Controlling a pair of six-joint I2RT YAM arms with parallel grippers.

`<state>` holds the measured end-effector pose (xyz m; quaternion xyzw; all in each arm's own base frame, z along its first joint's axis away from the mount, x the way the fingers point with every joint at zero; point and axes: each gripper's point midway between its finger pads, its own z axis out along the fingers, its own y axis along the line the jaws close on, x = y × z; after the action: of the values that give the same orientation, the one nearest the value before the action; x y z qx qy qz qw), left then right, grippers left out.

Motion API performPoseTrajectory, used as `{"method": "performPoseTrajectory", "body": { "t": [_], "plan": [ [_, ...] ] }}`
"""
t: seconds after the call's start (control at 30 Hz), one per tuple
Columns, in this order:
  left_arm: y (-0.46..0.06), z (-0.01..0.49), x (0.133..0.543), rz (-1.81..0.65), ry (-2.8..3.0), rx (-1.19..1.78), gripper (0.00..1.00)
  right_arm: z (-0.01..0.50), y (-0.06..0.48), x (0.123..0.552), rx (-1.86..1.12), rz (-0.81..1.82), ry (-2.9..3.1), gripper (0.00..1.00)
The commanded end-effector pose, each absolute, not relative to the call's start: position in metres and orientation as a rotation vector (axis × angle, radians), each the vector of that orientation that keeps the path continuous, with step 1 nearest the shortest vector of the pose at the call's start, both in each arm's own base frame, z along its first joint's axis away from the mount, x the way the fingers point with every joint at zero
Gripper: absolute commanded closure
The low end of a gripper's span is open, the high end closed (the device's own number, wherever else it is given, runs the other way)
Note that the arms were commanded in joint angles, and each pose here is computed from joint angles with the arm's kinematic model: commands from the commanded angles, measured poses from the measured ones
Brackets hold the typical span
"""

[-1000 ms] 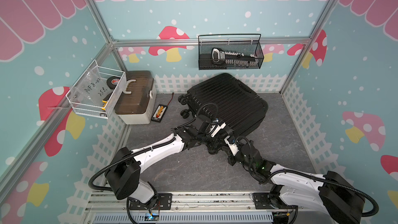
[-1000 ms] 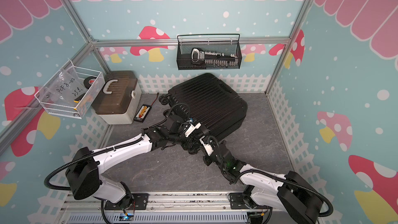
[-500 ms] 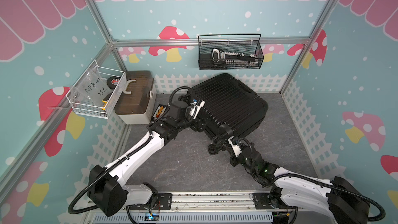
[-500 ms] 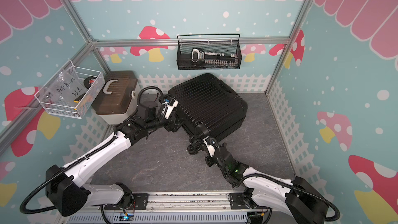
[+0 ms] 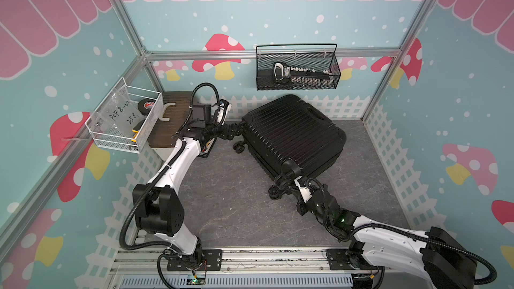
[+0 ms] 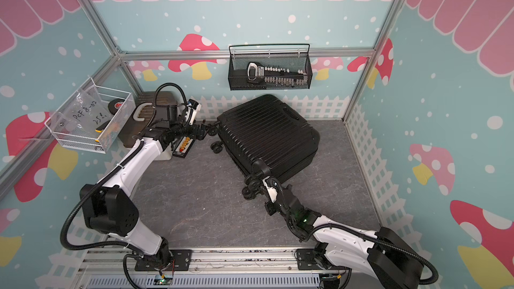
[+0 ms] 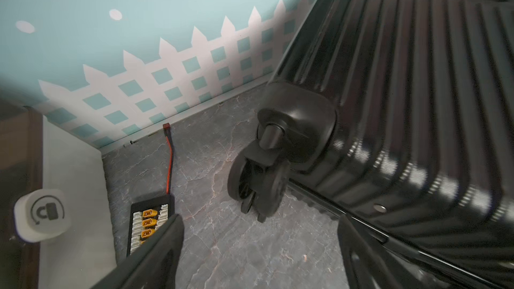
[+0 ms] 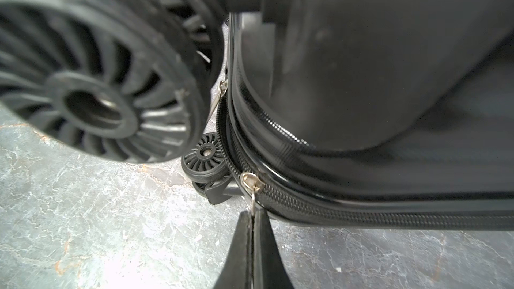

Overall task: Close the suitcase zippers
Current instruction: Zip the zipper on the suitcase.

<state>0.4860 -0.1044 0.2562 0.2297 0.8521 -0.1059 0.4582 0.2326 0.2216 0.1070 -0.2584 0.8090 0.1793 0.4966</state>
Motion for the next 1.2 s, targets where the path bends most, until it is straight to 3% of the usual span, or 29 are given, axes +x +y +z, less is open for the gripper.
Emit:
{"method": "performPoseTrajectory", "body": {
  "t": [0.0,0.4,0.57,0.7,0.83,1.17],
  "plan": [
    [-0.108,0.251,0.489,-0.245,2.076,0.758,0.12,0.085,0.208,0.231,-0.632,0.352,2.033,1.0],
    [-0.121,0.206,0.516,-0.331,2.076,0.958,0.15,0.083,0.206,0.232,-0.631,0.334,2.036,1.0],
    [-0.126,0.195,0.514,-0.392,2.108,0.996,0.31,0.083,0.205,0.232,-0.625,0.335,2.038,1.0],
    [-0.127,0.192,0.509,-0.413,2.123,0.988,0.53,0.081,0.204,0.233,-0.622,0.318,2.043,1.0],
    [-0.123,0.199,0.494,-0.429,2.177,0.904,0.64,0.082,0.2,0.236,-0.591,0.293,2.044,1.0],
    [-0.094,0.183,0.442,-0.39,2.334,0.418,0.67,0.091,0.184,0.244,-0.504,0.219,2.019,1.0]
  ]
}}
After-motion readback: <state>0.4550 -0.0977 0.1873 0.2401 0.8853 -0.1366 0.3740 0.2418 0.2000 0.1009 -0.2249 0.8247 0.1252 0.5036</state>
